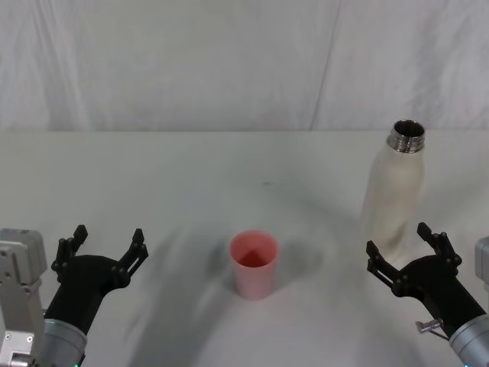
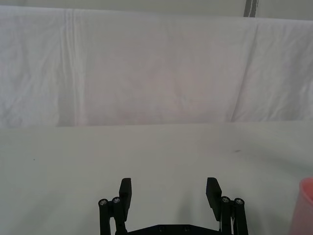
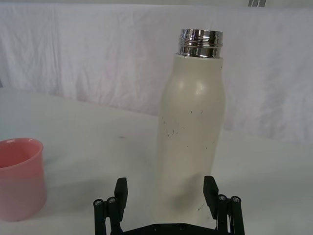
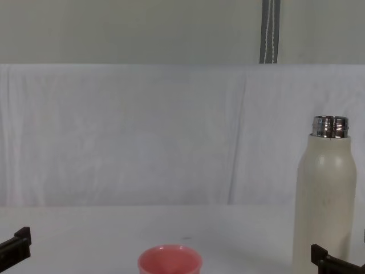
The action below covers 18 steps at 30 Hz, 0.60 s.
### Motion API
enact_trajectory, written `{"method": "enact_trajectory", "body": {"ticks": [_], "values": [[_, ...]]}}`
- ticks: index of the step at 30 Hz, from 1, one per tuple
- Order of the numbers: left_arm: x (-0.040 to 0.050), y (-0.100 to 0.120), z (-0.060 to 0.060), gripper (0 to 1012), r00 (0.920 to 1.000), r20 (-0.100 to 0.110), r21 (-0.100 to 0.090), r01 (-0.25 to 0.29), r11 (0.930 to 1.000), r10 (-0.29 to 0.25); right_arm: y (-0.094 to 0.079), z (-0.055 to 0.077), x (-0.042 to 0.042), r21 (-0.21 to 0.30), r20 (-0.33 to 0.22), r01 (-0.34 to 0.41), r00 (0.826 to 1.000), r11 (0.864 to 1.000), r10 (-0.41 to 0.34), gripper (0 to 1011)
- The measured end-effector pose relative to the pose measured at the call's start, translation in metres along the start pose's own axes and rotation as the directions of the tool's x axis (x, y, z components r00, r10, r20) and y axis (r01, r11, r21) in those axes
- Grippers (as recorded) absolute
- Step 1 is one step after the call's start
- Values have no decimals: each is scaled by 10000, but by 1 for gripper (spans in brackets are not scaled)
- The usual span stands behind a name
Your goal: Grasp the thermos with one hand and pour water into the cup lid.
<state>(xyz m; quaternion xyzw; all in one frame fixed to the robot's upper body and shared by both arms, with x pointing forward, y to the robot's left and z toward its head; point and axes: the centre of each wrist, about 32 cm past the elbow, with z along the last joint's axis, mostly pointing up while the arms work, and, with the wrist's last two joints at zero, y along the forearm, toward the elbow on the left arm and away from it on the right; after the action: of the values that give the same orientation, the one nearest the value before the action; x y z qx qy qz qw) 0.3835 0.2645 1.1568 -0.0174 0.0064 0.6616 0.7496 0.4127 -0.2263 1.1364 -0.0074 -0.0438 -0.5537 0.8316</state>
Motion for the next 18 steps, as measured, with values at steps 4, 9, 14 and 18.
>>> {"method": "enact_trajectory", "body": {"ticks": [4,9,14,18], "values": [[0,0,0,1001,10000,0,0,0,10000,0,0,0,0,1,1,0,10000,10000,0,1001],[0,0,0,1001,10000,0,-1,0,10000,0,0,0,0,0,0,0,10000,10000,0,1001],[0,0,0,1001,10000,0,0,0,10000,0,0,0,0,1,0,-1,10000,10000,1,1001],[0,0,0,1001,10000,0,-1,0,10000,0,0,0,0,1,0,0,10000,10000,0,1001]]}}
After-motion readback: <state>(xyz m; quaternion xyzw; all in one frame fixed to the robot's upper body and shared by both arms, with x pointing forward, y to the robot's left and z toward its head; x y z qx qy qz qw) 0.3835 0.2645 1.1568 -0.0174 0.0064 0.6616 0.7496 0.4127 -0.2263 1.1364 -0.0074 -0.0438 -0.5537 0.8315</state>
